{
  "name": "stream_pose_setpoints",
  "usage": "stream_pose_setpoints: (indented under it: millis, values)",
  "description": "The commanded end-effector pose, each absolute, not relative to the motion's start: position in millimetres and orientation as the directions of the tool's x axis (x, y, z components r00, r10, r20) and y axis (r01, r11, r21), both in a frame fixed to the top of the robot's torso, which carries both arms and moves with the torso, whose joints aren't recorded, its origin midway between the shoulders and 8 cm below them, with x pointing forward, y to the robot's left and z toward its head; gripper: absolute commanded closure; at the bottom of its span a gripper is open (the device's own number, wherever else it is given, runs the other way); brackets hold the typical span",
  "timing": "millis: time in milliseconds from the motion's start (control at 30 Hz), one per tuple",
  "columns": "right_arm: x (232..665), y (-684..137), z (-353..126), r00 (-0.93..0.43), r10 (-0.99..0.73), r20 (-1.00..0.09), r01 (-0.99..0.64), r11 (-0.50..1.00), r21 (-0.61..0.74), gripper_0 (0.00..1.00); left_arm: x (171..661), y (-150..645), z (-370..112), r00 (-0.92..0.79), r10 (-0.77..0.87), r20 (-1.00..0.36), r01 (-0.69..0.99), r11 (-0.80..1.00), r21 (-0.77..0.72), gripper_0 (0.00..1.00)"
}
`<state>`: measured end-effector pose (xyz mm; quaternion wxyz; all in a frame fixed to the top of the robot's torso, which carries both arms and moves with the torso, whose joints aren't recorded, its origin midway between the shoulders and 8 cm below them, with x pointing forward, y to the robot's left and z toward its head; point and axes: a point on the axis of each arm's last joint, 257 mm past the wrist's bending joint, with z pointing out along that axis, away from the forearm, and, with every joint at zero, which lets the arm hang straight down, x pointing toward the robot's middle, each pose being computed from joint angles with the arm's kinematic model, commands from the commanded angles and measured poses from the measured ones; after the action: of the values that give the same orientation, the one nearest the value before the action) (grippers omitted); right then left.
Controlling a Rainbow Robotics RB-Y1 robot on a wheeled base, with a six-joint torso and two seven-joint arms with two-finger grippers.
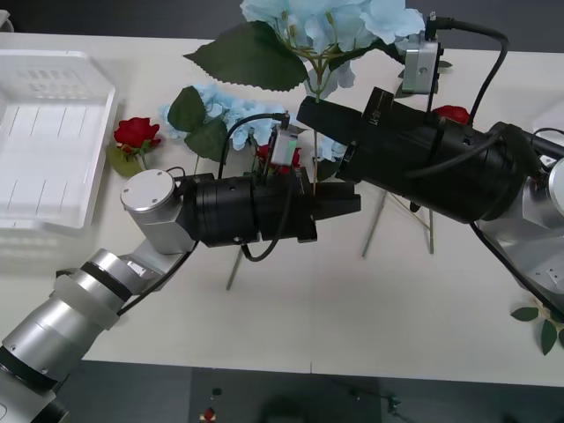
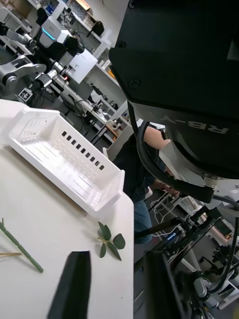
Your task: Put the red flowers into the right box and the blue flowers into the left box
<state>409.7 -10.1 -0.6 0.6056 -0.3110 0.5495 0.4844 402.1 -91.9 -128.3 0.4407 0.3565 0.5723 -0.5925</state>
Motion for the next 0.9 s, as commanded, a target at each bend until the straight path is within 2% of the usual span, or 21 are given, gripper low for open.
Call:
stream_pose_setpoints:
  millis: [33,433,467,500,533,567,900]
  values:
    - [403,-6,20,-0.061,0.262,-0.963,-0.941,0.308,0.143,1.00,411,-88,-113,-0.359,-0.131,-0.924,0.928,0.053,-0.368,1.00]
    - [400,-4,18,-0.062,0.251,-0.966,-0.945,0.297,0.138,1.00,415,-72,-108,-0.383,-0.153,-0.911,0.918,0.050,-0.394,1.00]
    - [400,-4,18,-0.059,0.250,-0.966,-0.945,0.298,0.135,0.94,415,-70,-107,-0.386,-0.156,-0.909,0.916,0.047,-0.398,1.00]
    - [400,-4,18,-0.056,0.249,-0.967,-0.945,0.298,0.132,0.53,415,-68,-106,-0.391,-0.160,-0.906,0.914,0.046,-0.403,1.00]
    - [400,-4,17,-0.057,0.249,-0.967,-0.945,0.299,0.133,0.32,416,-67,-106,-0.395,-0.163,-0.904,0.913,0.044,-0.406,1.00]
    - [400,-4,18,-0.056,0.249,-0.967,-0.945,0.298,0.132,0.00,415,-64,-104,-0.400,-0.168,-0.901,0.910,0.039,-0.412,1.00]
    - [399,-4,19,-0.061,0.258,-0.964,-0.946,0.294,0.139,0.00,422,-31,-104,-0.441,-0.200,-0.875,0.887,0.050,-0.459,1.00]
